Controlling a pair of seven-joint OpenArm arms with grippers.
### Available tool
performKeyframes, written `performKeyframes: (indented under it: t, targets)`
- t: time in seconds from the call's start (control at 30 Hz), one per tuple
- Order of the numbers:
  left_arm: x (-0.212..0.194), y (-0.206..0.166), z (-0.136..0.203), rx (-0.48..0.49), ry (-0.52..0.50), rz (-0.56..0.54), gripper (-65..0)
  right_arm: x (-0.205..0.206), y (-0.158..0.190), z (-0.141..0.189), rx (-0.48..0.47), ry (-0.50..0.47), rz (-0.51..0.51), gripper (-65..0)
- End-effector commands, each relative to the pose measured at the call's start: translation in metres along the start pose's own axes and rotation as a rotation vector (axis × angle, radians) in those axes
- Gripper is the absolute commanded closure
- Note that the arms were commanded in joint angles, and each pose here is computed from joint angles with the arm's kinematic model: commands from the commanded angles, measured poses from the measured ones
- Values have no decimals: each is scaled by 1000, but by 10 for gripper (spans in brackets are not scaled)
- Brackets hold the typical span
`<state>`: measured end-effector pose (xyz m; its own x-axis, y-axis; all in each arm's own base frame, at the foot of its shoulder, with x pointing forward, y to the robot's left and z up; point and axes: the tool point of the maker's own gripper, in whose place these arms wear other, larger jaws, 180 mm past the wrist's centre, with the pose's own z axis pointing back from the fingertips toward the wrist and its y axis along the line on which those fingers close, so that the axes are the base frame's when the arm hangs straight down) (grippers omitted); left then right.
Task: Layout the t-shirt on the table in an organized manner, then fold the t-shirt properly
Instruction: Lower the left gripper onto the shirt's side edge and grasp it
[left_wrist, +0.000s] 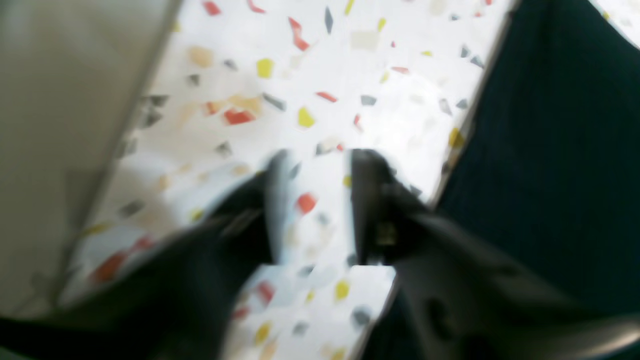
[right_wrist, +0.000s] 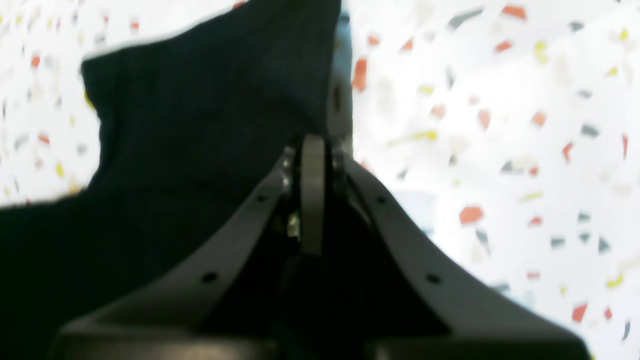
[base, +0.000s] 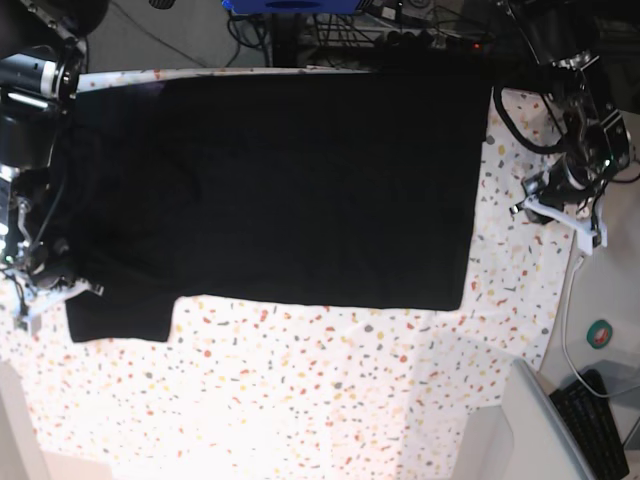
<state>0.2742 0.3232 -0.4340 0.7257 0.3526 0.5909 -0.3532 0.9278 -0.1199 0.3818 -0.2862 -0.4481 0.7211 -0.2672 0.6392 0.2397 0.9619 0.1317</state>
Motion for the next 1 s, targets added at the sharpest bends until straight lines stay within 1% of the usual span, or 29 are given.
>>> performKeyframes:
  t: [0.0,0.03,0.1,0.2,0.33,0.37,0.53,0.67,0.73,0.83,0.87,0.9,0.93,0.97]
  targets:
    - [32,-7,-3,-17,-63,-4,-295,31,-4,7,-6,-76,14,0]
    - [39,-16,-12,-36,-58,5,-326,31,-4,8,-6,-74,16,0]
    - [46,-31,-30,-67,-27,24,-357,28,-3,8,-4,-57,17,0]
    - [47,-59,-55,-124,45,38,-359,26,-3,8,-4,-42,18,0]
    - [38,-86,-67,-165,105,-15,-359,26,-5,9,-7,-41,19,0]
    - [36,-90,-68,-170,111,-29,-359,27,-6,9,-9,-41,21,0]
    - [36,-100,-71,-178,75,-70,-359,27,-6,9,-11,-41,22,0]
    - [19,-94,-73,-169,110,-66,-349,28,-7,9,-12,-43,22,0]
    - [9,-92,-75,-168,131,-64,-295,28,-7,9,-11,-45,23,0]
    - [-7,-87,-77,-161,168,-50,-150,27,-5,9,-8,-46,22,0]
    - [-10,-85,-77,-159,172,-48,-95,27,-5,9,-7,-45,22,0]
    - [-11,-84,-76,-158,172,-50,-28,27,-5,9,-7,-45,22,0]
    - [-8,-85,-76,-160,166,-54,0,27,-5,9,-7,-45,22,0]
    - [-11,-83,-75,-157,170,-55,0,27,-5,9,-7,-45,22,0]
